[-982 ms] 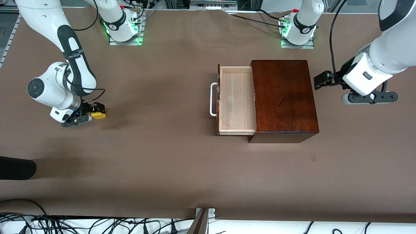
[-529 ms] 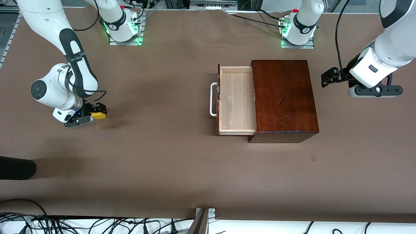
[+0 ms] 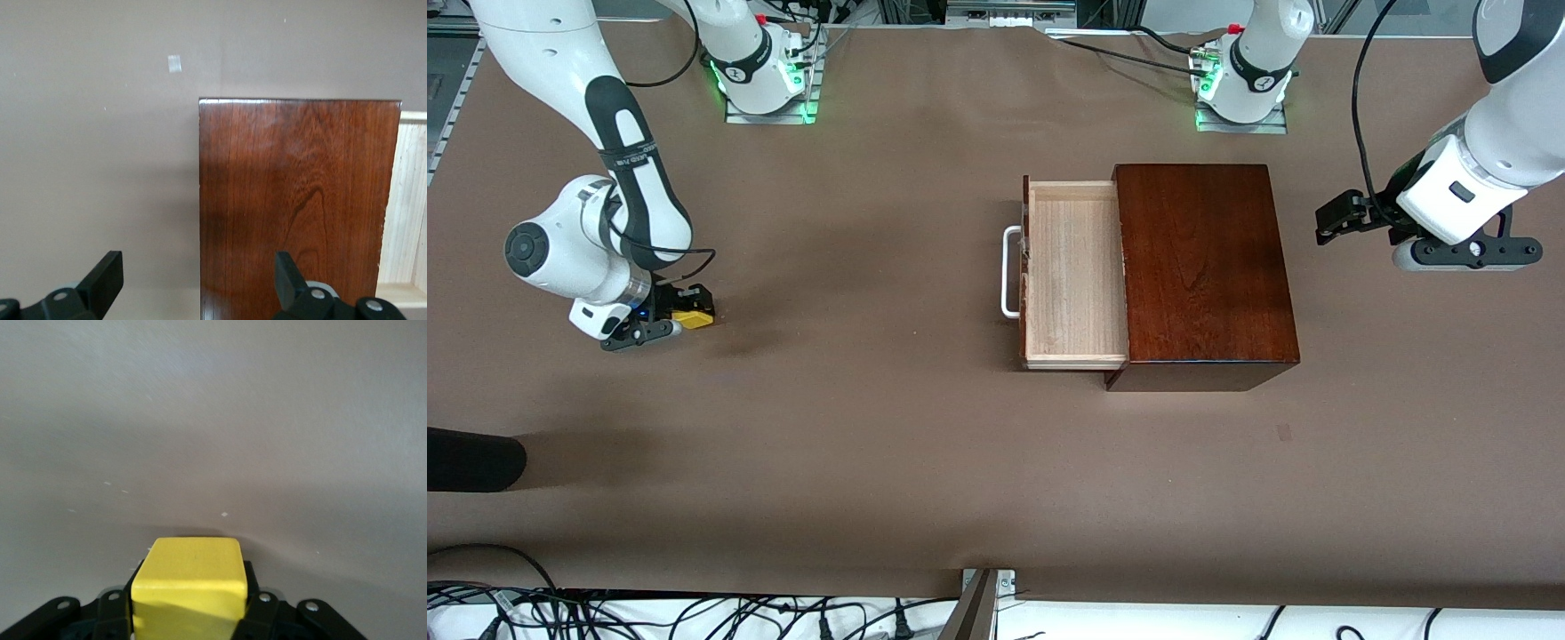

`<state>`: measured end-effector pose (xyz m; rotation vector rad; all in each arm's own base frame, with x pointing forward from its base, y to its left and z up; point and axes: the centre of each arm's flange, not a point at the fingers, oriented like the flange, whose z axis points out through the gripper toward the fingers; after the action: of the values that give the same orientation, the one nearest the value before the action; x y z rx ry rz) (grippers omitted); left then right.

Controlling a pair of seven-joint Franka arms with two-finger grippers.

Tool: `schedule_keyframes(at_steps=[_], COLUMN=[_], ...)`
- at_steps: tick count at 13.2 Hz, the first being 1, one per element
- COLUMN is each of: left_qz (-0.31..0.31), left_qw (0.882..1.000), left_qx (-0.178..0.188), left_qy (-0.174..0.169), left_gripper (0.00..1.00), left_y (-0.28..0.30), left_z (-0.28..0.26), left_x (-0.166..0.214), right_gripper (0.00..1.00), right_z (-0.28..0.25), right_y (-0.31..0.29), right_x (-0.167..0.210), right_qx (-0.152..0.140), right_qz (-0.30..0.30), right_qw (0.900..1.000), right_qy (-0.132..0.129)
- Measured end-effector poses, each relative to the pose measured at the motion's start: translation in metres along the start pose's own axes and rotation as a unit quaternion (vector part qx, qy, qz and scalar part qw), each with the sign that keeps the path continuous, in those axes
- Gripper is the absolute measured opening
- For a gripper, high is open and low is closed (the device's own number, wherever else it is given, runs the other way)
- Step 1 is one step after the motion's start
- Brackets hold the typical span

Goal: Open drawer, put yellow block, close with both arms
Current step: 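Lift the yellow cube with the right gripper and carry it toward the drawer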

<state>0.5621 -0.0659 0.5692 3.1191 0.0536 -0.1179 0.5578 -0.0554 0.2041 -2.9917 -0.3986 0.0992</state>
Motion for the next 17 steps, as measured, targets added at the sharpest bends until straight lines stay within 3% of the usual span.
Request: schedule_keyframes(at_steps=[6,9,14,17], left_qz=[-0.009,-0.009,-0.009,0.0], left_qw=[1.0,1.0,1.0,1.0], left_qx=[0.001,0.0,-0.001,-0.001], left_qy=[-0.01,0.0,0.002,0.0], left_gripper=[1.0,1.0,1.0,1.0], left_y=[-0.01,-0.01,-0.012,-0.002], left_z=[0.021,0.016,0.014,0.017], left_x=[0.016,0.021,0.023,0.026], right_gripper=[0.56,0.56,0.56,0.56], right_z=[-0.104,-0.158,-0.191,-0.203], right_y=[-0.025,-0.045,-0.13,-0.211], right_x=[0.046,0.073,0.103,0.114], right_qx=[0.033,0.024,0.025,0.007], right_qz=[-0.043,-0.085,-0.12,-0.116], right_qw=[0.998,0.995,0.992,0.993], right_qy=[0.032,0.039,0.036,0.038])
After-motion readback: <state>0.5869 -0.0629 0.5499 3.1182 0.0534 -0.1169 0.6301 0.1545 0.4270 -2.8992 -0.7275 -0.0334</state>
